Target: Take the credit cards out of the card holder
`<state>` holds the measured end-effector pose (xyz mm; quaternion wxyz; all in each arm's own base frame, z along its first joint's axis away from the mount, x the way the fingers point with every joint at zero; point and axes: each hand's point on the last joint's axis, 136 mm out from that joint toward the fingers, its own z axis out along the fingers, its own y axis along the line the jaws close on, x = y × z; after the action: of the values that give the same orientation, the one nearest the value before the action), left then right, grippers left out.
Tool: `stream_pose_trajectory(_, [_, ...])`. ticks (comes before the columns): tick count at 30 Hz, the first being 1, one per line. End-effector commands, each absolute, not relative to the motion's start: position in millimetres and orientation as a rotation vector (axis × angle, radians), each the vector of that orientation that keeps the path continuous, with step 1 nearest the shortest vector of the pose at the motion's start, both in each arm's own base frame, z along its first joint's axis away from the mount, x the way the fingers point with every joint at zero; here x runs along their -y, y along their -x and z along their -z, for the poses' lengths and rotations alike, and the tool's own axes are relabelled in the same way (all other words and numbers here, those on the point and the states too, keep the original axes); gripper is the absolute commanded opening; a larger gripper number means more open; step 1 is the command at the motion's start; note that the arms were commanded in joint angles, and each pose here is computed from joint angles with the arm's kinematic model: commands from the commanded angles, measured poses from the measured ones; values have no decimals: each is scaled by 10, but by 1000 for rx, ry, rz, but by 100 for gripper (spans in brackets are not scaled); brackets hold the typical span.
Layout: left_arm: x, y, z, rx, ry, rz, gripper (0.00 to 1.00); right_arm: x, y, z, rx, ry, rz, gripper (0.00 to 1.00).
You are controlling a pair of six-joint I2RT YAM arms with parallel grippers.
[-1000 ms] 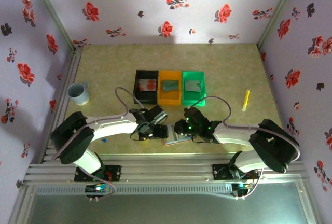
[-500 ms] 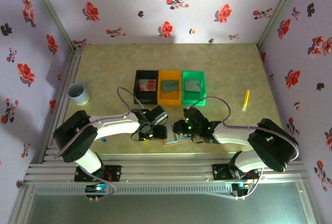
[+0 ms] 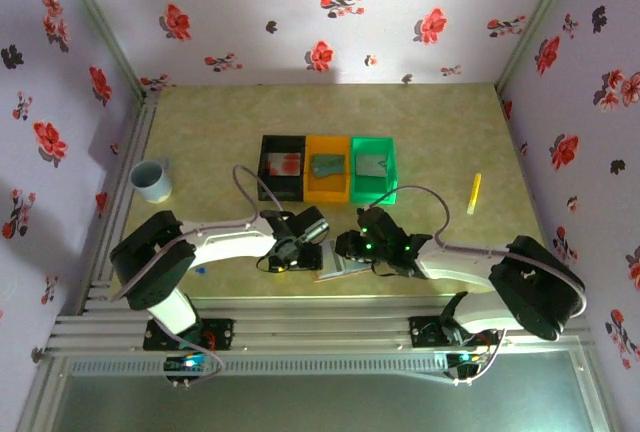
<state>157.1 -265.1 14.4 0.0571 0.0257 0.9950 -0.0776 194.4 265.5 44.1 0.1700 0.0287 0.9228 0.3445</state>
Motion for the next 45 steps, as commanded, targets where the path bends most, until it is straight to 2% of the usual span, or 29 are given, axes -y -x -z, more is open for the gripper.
stream_pose_trajectory(1, [2790, -1387, 170, -3100, -102, 287, 80, -2594, -1878, -349, -2656, -77, -940, 26])
stream_pose_trajectory(16, [2837, -1283, 332, -3129, -137, 251, 80, -2691, -1806, -244, -2687, -66, -997, 24])
stream_pose_trajectory(45, [2846, -1251, 435, -3150, -162, 229, 80, -2929, -1707, -604, -2550, 16, -1305, 14])
